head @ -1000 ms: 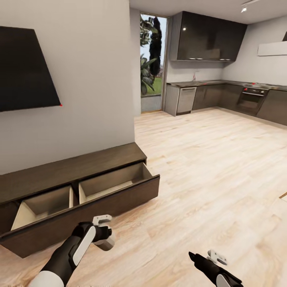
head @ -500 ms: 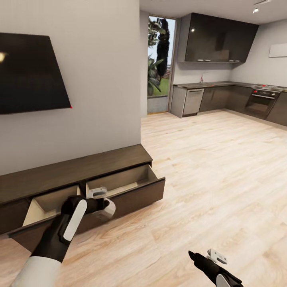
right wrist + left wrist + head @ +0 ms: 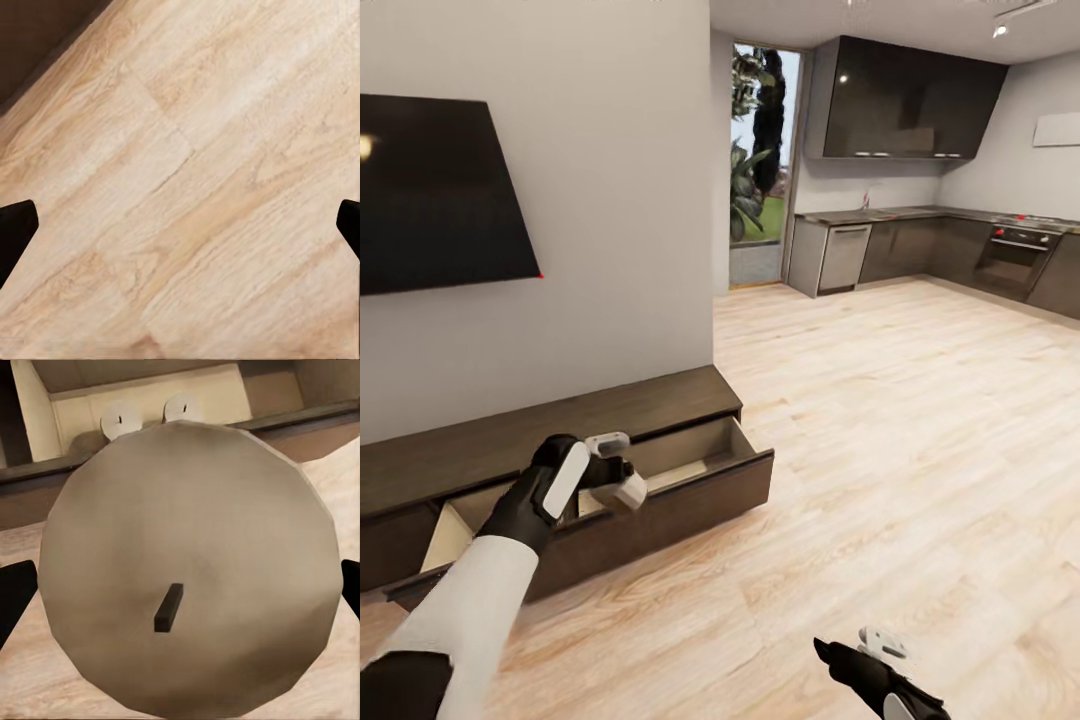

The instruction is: Place each of the two pumpkins and all three candles from the living room inside a cabinet in the living room (use any cabinet), then make sure every cabinet is closed, and position the cauldron so it is next to a table in the living room.

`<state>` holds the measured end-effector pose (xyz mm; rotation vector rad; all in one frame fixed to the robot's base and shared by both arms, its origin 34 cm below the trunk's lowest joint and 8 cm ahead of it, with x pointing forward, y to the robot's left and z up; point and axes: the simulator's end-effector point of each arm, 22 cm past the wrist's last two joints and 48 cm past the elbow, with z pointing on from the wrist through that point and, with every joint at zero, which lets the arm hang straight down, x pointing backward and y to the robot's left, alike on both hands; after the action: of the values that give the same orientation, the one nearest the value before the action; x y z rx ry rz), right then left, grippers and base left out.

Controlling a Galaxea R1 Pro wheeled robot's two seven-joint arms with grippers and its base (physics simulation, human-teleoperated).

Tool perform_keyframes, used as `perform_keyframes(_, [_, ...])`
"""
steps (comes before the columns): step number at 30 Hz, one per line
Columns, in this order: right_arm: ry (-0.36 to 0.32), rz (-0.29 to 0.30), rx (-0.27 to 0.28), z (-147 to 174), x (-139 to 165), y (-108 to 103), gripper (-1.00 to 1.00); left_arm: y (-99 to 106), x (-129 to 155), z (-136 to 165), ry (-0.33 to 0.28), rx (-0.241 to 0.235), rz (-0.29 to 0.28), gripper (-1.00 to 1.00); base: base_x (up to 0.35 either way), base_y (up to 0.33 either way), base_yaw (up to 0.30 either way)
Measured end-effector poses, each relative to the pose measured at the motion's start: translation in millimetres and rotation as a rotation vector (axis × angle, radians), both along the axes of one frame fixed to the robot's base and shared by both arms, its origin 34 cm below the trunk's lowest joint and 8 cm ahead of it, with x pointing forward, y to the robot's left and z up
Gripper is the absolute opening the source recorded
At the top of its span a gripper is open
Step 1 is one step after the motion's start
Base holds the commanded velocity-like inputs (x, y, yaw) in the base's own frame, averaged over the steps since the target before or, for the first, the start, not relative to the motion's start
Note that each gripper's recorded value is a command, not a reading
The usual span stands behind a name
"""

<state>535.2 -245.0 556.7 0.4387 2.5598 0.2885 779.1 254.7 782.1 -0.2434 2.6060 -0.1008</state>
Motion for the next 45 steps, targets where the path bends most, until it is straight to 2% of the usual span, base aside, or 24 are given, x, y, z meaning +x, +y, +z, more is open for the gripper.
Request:
perform_keyframes(1, [0.021, 0.045, -0.019, 6, 5, 18, 1.00, 3, 5, 3, 0.012, 0.006, 0.005, -1.00, 0.000, 0.000, 0.000])
perform_keyframes(2, [0.034, 0.062, -0.046, 17, 18, 28, 1.00, 4, 9, 5, 0.019, 0.009, 0.008, -1.00, 0.000, 0.000, 0.000])
perform_keyframes(3, [0.038, 0.072, -0.096, 40, 46, 36, 1.00, 6, 14, 8, 0.016, 0.008, 0.016, -1.00, 0.000, 0.000, 0.000])
perform_keyframes(5, [-0.016, 0.066, -0.162, 90, 103, 46, 1.00, 9, 24, 16, -0.019, 0.008, 0.036, -1.00, 0.000, 0.000, 0.000])
perform_keyframes(8, [-0.076, 0.061, -0.177, 129, 144, 54, 1.00, 13, 28, 18, -0.037, 0.014, 0.054, -1.00, 0.000, 0.000, 0.000])
perform_keyframes(11, [-0.113, 0.057, -0.175, 152, 162, 60, 1.00, 14, 28, 19, -0.038, 0.015, 0.060, -1.00, 0.000, 0.000, 0.000])
perform_keyframes(15, [-0.139, 0.057, -0.165, 166, 174, 69, 1.00, 13, 28, 20, -0.040, -0.002, 0.062, -1.00, 0.000, 0.000, 0.000])
perform_keyframes(20, [-0.139, 0.059, -0.164, 169, 178, 71, 1.00, 11, 28, 19, -0.041, -0.008, 0.061, -1.00, 0.041, 0.000, 0.000])
perform_keyframes(28, [-0.159, 0.066, -0.157, 175, 182, 74, 1.00, 11, 27, 18, -0.039, -0.006, 0.060, -1.00, 0.274, -0.036, 0.020])
perform_keyframes(36, [-0.170, 0.108, -0.188, 175, 180, 83, 1.00, 7, 27, 17, -0.036, -0.006, 0.056, -1.00, 0.155, -0.232, 0.250])
perform_keyframes(45, [-0.171, 0.111, -0.193, 175, 180, 83, 1.00, 3, 27, 18, -0.036, -0.017, 0.054, -1.00, 0.061, -0.029, 0.285])
